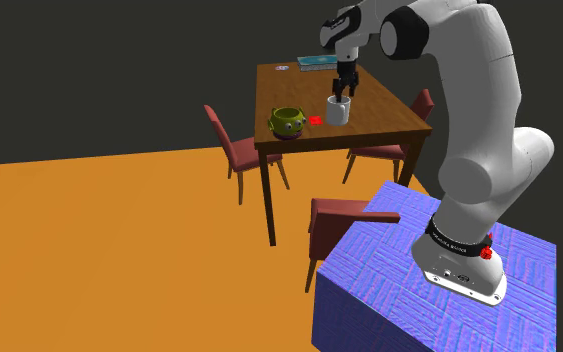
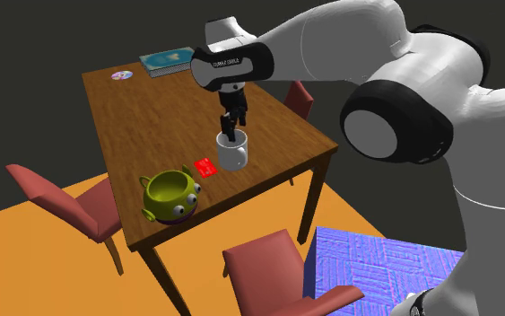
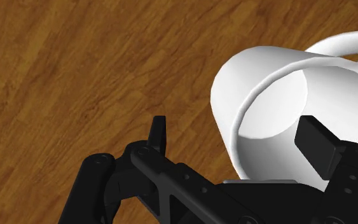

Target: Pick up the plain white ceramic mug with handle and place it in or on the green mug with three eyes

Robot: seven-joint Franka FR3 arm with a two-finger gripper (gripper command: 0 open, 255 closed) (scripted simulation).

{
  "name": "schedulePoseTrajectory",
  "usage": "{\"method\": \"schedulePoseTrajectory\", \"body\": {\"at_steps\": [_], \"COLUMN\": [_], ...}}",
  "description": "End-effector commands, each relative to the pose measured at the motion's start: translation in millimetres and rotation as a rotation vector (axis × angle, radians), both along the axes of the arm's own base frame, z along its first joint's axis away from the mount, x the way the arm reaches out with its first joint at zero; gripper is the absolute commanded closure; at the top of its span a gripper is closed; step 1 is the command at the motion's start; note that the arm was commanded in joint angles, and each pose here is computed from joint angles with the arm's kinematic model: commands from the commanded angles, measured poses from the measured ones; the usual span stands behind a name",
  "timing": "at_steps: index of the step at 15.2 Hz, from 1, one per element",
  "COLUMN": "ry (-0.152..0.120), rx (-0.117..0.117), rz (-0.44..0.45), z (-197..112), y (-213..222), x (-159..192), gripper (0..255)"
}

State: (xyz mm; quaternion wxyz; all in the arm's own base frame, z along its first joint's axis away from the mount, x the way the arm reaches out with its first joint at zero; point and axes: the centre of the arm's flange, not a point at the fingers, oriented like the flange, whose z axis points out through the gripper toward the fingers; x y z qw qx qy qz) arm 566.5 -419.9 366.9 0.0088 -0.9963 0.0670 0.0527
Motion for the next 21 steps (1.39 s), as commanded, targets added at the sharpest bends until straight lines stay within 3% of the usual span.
{"method": "schedulePoseTrajectory", "body": {"at_steps": [1,10,11,21], "ry": [0.0,0.0,0.0,0.0], "rx": [0.0,0.0,0.0,0.0], "rz": [0.0,0.0,0.0,0.0], "z": [-11.1,-19.3,-19.3,-14.1], "y": [0.5,0.7,0.7,0.7], "x": [0.4,-0.5,-0.5,-0.5], "gripper": [0,0,255,255]}}
